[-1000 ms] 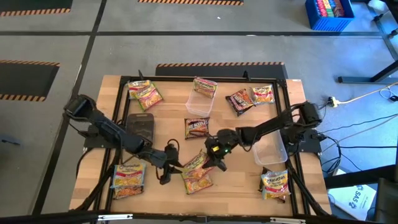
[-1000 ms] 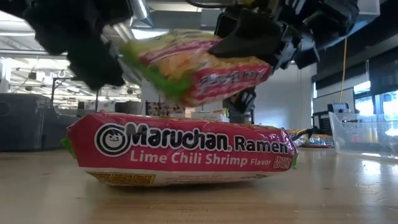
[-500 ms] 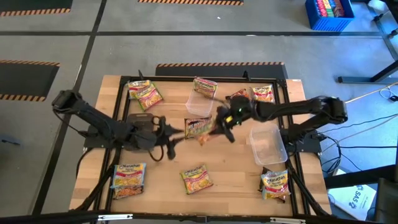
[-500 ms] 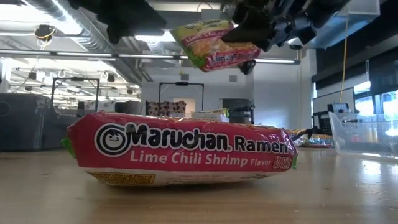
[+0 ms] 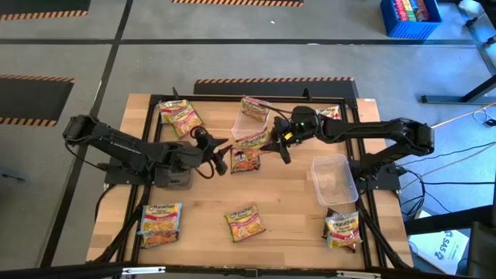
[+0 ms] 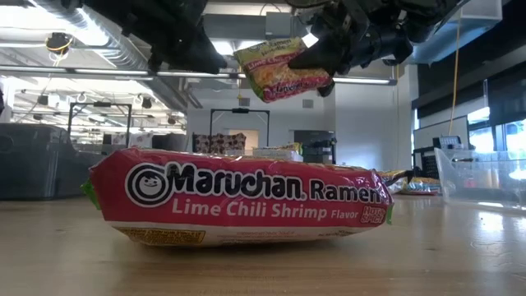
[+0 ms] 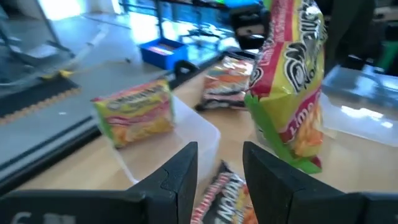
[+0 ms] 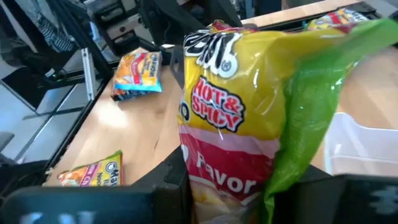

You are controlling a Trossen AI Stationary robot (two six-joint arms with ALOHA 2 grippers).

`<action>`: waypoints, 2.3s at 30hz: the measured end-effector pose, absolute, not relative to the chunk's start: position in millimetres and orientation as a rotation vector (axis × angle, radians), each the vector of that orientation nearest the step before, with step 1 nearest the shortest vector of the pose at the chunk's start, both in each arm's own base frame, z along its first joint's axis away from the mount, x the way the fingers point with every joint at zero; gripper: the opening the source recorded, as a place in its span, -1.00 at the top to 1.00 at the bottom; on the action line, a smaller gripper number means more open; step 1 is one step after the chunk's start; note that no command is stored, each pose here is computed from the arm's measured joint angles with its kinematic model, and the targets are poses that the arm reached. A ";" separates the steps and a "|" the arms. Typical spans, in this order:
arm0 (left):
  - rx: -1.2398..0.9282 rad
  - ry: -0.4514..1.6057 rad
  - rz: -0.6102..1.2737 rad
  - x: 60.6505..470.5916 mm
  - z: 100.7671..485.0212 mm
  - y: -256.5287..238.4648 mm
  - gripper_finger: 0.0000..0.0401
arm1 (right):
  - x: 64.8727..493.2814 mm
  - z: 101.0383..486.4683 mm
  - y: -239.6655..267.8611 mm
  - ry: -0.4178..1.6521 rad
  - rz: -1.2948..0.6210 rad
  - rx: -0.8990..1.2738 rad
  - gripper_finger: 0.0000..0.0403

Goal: Sort Maruchan noodles
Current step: Put the bottom green noodle pack into the top transparent bin

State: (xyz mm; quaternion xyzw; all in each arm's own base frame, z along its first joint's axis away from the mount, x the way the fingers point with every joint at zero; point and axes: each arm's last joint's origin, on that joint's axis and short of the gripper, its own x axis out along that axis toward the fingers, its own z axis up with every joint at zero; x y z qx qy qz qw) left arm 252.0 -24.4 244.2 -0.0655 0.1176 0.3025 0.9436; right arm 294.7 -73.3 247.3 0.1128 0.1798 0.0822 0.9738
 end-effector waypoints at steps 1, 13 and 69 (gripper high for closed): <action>-0.143 0.231 0.608 252.5 245.5 -23.8 0.39 | 294.7 247.1 -73.3 0.362 0.169 0.217 0.47; -0.113 0.358 0.585 261.8 290.4 -6.4 0.02 | 279.4 268.3 -79.8 0.294 0.148 0.144 0.47; -0.181 0.110 0.259 270.0 258.6 -31.8 -0.31 | 331.7 258.0 -6.5 0.002 0.182 -0.029 0.47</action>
